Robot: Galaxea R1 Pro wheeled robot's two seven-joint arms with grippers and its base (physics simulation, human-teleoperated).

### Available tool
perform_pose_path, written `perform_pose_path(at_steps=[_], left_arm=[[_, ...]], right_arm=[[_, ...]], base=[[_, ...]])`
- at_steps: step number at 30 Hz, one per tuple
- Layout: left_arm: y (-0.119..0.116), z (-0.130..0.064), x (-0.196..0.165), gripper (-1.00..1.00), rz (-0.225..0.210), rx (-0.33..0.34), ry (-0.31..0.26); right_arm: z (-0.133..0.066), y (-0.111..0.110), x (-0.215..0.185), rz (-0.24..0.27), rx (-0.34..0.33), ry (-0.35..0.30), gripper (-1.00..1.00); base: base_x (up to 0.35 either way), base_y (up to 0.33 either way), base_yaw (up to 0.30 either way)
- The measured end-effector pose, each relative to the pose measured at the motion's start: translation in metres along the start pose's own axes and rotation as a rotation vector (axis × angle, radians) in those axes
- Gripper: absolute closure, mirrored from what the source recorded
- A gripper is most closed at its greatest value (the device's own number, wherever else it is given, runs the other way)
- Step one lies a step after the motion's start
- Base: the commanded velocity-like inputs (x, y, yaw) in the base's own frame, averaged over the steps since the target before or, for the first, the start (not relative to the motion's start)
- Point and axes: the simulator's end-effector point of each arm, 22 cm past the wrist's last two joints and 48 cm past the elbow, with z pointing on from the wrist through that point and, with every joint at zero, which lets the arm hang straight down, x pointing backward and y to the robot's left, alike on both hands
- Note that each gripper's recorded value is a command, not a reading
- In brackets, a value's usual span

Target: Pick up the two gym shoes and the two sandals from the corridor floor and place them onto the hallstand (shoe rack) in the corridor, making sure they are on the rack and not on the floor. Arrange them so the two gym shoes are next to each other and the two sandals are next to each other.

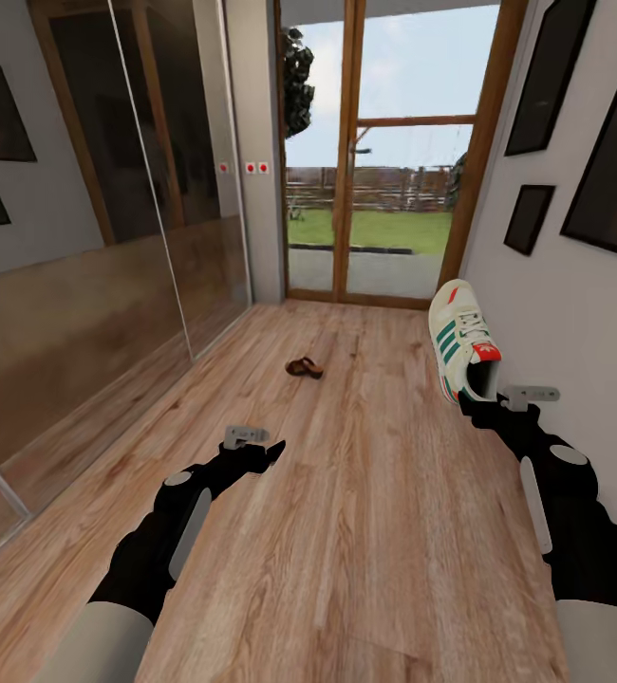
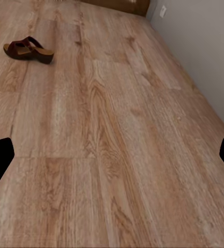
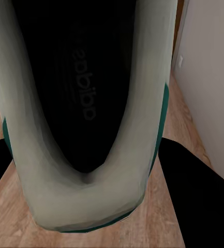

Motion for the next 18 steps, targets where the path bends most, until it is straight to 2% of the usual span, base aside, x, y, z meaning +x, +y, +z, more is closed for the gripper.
perform_pose_path(at_steps=[18], left_arm=[[0.0000,0.0000,0.0000,-1.00,0.000,0.000,0.000]], right_arm=[[-0.0001,-0.0001,-0.0003,-0.001,0.001,-0.001,1.00]], base=[[0.344,-0.136,0.000]])
